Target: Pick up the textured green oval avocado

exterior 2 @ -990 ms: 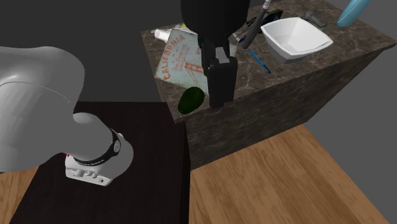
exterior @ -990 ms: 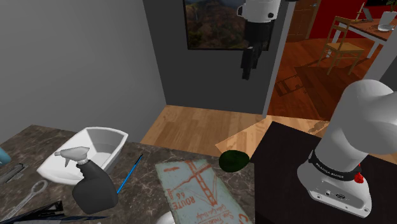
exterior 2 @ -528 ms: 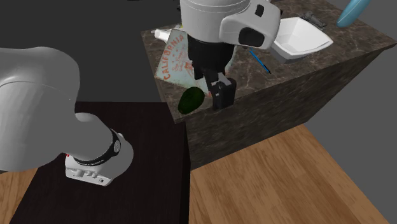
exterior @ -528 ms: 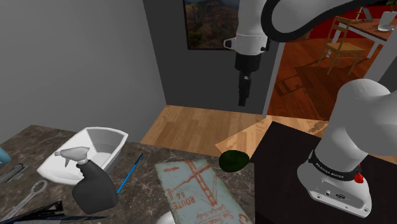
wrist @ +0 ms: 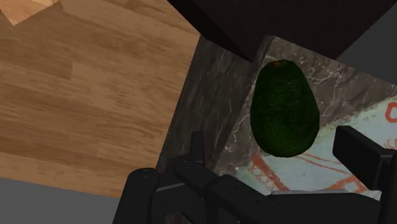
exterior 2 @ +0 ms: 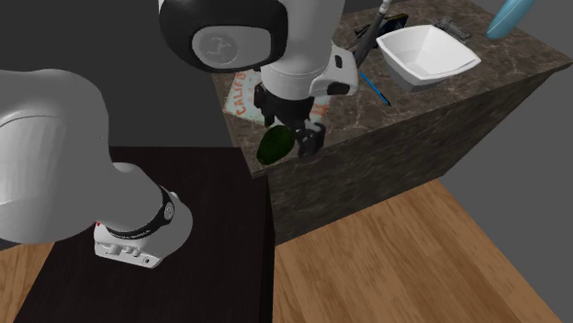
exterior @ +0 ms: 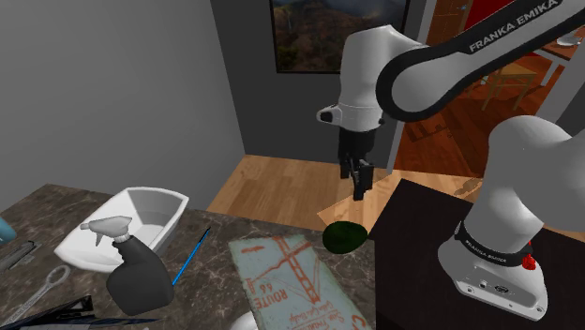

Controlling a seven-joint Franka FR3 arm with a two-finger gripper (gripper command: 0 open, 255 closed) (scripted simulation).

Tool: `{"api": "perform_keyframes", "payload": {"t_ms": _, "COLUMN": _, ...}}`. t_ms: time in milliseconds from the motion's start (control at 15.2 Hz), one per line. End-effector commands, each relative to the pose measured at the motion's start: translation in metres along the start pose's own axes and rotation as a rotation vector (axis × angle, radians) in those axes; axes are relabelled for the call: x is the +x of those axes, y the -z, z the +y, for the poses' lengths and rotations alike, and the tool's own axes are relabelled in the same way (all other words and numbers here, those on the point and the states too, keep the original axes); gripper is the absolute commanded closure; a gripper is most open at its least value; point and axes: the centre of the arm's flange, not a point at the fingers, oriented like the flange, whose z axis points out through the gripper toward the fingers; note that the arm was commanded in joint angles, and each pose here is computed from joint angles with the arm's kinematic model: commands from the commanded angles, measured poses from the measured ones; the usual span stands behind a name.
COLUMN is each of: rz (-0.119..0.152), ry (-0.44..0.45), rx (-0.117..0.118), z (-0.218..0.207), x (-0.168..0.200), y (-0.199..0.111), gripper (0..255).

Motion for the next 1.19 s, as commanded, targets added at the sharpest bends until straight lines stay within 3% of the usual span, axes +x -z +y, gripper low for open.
{"api": "perform_keyframes", "payload": {"t_ms": 0, "rz": -0.003, "ry": 0.094, "rx": 0.022, "z": -0.011, "x": 0.003, "y": -0.023, "gripper": 0}}
{"api": "perform_keyframes", "payload": {"t_ms": 330, "rz": -0.013, "ry": 0.299, "rx": 0.071, "z": -0.036, "x": 0.006, "y": -0.074, "gripper": 0}}
{"api": "perform_keyframes", "payload": {"t_ms": 924, "rz": -0.013, "ry": 0.299, "rx": 0.071, "z": -0.031, "x": 0.004, "y": -0.113, "gripper": 0}}
{"api": "perform_keyframes", "payload": {"t_ms": 990, "rz": -0.013, "ry": 0.299, "rx": 0.071, "z": -0.031, "x": 0.004, "y": -0.114, "gripper": 255}}
{"api": "perform_keyframes", "payload": {"t_ms": 1122, "rz": -0.013, "ry": 0.299, "rx": 0.071, "z": -0.031, "x": 0.004, "y": -0.113, "gripper": 255}}
